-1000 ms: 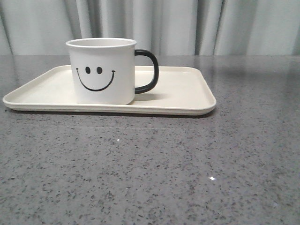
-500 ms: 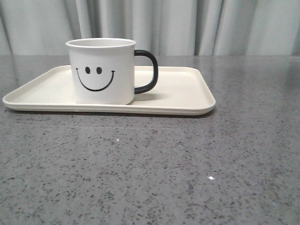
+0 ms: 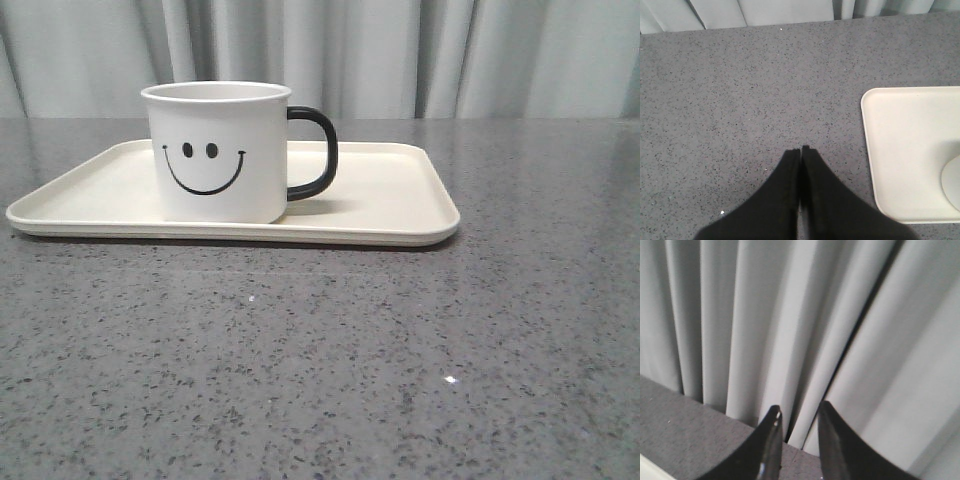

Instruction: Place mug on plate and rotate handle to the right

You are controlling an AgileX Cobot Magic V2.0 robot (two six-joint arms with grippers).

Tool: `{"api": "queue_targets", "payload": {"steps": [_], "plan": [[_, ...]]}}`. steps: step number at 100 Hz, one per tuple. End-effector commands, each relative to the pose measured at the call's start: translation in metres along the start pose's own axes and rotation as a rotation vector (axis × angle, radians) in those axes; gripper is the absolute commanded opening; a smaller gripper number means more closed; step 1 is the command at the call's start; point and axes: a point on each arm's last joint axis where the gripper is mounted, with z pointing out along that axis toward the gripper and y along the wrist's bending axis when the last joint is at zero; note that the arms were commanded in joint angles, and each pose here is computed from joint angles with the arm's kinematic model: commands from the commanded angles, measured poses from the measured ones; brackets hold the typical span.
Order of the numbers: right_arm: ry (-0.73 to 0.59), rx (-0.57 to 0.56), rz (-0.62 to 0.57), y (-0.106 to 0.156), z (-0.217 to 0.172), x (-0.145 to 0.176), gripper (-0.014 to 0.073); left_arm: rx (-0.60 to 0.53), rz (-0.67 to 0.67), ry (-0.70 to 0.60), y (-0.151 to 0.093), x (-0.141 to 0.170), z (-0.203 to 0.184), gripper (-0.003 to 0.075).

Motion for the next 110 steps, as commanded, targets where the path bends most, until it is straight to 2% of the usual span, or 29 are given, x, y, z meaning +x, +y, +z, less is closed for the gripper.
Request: {"api": "queue_targets", "payload": {"steps": [1,17,31,52,75,84,96,110], "plan": [[-0.156,0.042,-0.005,0.009,-0.028,-0.018,0.015,0.001,0.0,-0.105,-0.002,-0.009,-0.012,-0.002],[-0.142,0.025,-0.031,0.02,-0.039,-0.003,0.0151,0.001,0.0,-0.105,-0.002,-0.009,-0.012,-0.002],[-0.107,0.042,-0.001,0.031,-0.044,0.027,0.0151,0.001,0.0,-0.105,-0.002,-0.009,-0.012,-0.002],[-0.091,0.048,0.075,0.052,-0.053,0.087,0.0151,0.0,0.0,-0.108,-0.002,-0.009,-0.012,-0.002],[0.016,0.047,0.156,0.069,-0.054,0.156,0.0146,-0.001,0.001,-0.107,-0.002,-0.009,-0.012,-0.002],[0.039,0.054,0.172,0.075,-0.057,0.174,0.0071,-0.001,0.001,-0.107,-0.002,-0.009,-0.012,-0.002],[0.038,0.093,0.162,0.08,-0.063,0.187,-0.0125,-0.002,0.001,-0.114,-0.002,-0.01,-0.012,-0.002],[0.051,0.111,0.152,0.083,-0.066,0.194,-0.011,-0.004,0.001,-0.125,-0.001,-0.011,-0.012,-0.002]]}}
